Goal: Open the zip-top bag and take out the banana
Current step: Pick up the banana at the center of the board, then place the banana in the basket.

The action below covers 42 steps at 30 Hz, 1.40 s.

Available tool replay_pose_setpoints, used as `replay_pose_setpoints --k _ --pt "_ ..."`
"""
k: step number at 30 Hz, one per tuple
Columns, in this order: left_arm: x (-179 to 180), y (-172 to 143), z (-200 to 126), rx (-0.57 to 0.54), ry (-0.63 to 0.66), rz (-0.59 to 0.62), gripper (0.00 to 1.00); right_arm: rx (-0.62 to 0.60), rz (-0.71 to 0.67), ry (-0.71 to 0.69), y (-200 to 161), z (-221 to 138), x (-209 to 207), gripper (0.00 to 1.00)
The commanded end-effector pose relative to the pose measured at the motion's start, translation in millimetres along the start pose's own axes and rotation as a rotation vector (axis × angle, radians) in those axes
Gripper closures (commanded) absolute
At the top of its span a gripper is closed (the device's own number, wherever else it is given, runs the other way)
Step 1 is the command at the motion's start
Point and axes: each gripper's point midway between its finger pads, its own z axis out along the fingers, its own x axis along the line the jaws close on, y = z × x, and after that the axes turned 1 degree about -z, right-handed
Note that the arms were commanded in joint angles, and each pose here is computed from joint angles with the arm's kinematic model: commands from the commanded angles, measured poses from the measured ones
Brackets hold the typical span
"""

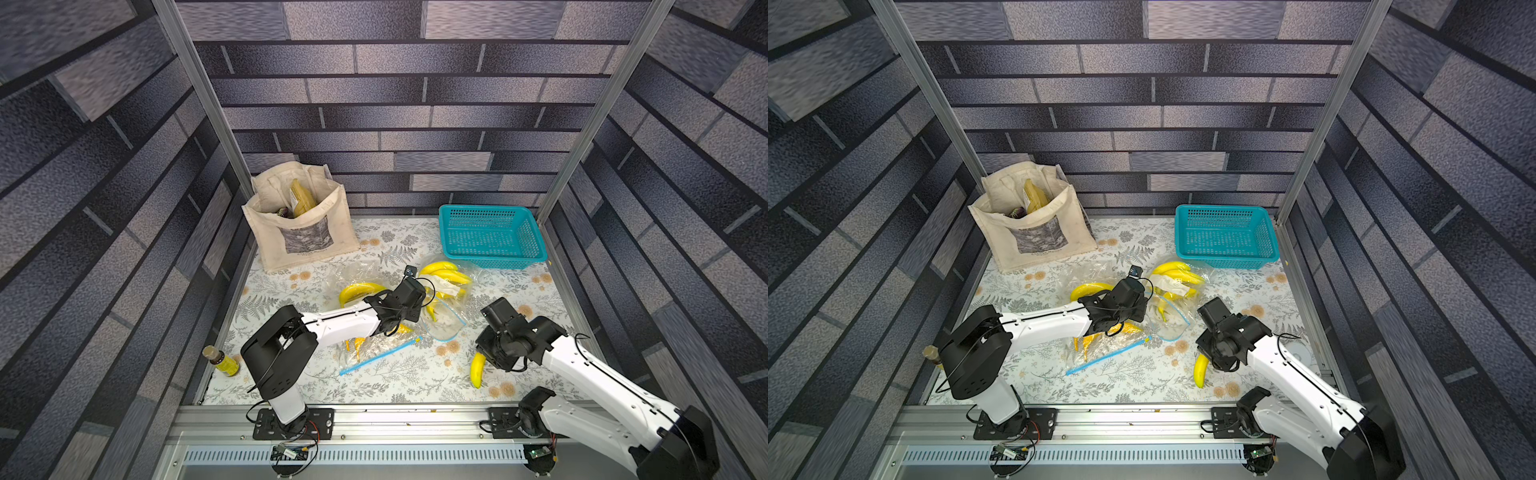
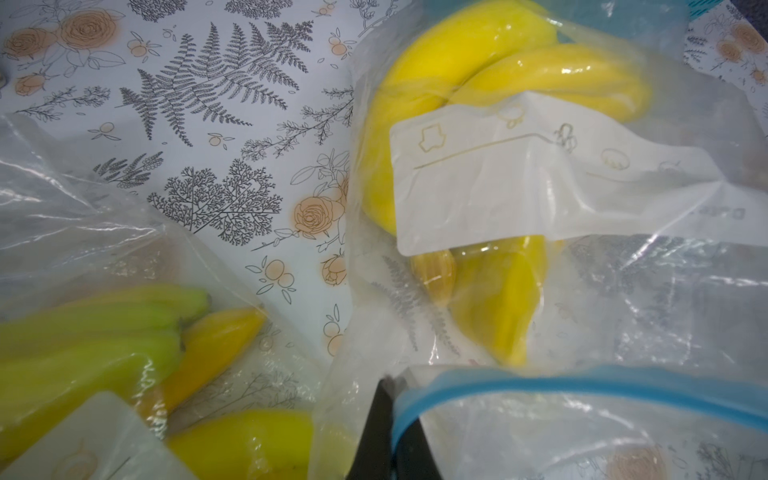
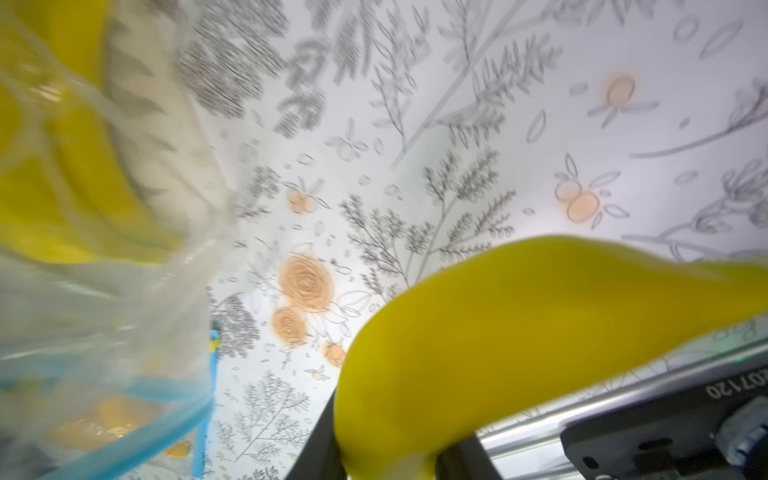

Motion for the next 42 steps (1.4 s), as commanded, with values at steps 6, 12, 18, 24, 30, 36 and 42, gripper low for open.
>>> replay_pose_setpoints --k 6,12,18,24,30,36,42 --pt "-18 11 -12 -0.027 -0.088 -0.032 0.96 -0.327 -0.225 0.05 120 -84 68 0.88" --pt "-33 15 -18 -0.042 -0.139 -0.039 0.95 -0.353 -0.239 0.243 204 -66 167 0.89" --pt "-50 23 -25 -0.067 -0.187 -0.025 0.95 -0.259 -0.341 0.235 257 7 241 0.9" --pt "-70 27 -31 -0.093 -0.255 -0.014 0.94 -0.182 -0.346 0.196 286 84 256 0.89" --pt "-81 28 -26 -0.084 -0.286 -0.008 0.94 -0.101 -0.304 0.146 291 134 241 0.77" --pt "-90 30 -25 -0.073 -0.309 -0.001 0.94 -0.147 -0.348 0.144 296 107 241 0.33" --pt "-99 25 -20 -0.056 -0.326 0.011 0.94 -0.368 -0.447 0.235 285 -10 238 0.22"
